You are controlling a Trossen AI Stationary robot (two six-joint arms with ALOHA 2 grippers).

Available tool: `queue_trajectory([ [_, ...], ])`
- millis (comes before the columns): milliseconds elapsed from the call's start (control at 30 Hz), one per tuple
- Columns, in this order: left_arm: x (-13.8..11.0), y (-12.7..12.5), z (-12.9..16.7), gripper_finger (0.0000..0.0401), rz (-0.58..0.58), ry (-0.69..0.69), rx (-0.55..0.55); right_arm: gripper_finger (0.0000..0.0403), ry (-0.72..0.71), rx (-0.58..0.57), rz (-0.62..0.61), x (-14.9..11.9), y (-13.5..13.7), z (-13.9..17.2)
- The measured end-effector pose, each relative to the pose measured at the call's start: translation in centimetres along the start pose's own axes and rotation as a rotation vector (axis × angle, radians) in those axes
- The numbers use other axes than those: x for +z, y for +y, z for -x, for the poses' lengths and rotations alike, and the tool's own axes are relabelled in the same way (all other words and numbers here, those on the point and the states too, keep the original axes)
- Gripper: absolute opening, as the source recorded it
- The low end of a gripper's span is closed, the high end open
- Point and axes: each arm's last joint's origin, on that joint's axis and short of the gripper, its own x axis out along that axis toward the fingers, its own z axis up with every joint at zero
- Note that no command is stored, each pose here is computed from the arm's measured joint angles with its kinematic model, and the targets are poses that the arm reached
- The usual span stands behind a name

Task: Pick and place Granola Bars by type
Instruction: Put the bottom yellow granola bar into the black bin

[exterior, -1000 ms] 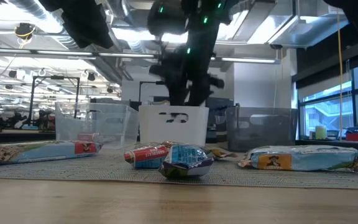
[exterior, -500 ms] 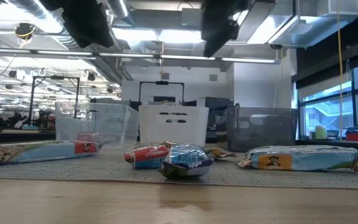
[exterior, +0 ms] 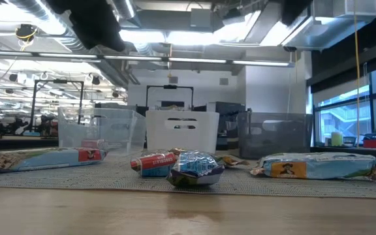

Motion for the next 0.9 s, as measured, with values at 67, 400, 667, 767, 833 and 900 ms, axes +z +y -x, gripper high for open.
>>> queue_trajectory([
  [67,0.0,0.0,0.0,0.0155,0.000,-0.007,0.012,0.0233,0.000,0.000,-0.052,-0.4,0.6,0.0],
  [400,0.0,0.1,0.0,0.0155,0.000,-0.014,0.023,0.0233,-0.068,0.105,-0.130,0.3,1.8,0.0],
  [667,0.0,0.1,0.0,0.0155,0.000,-0.017,0.028,0.0233,0.014,-0.024,-0.168,-0.6,0.5,-0.4],
  [767,0.0,0.1,0.0,0.0155,0.000,-0.017,0.028,0.0233,0.044,-0.053,-0.157,-1.3,0.3,-1.5],
  [833,0.0,0.1,0.0,0.0155,0.000,-0.017,0.028,0.0233,0.098,-0.057,-0.151,-2.2,0.1,-2.7],
  [900,0.0,0.1,0.0,0.0155,0.000,-0.017,0.028,0.0233,0.163,-0.041,-0.154,-3.1,-0.2,-4.1],
])
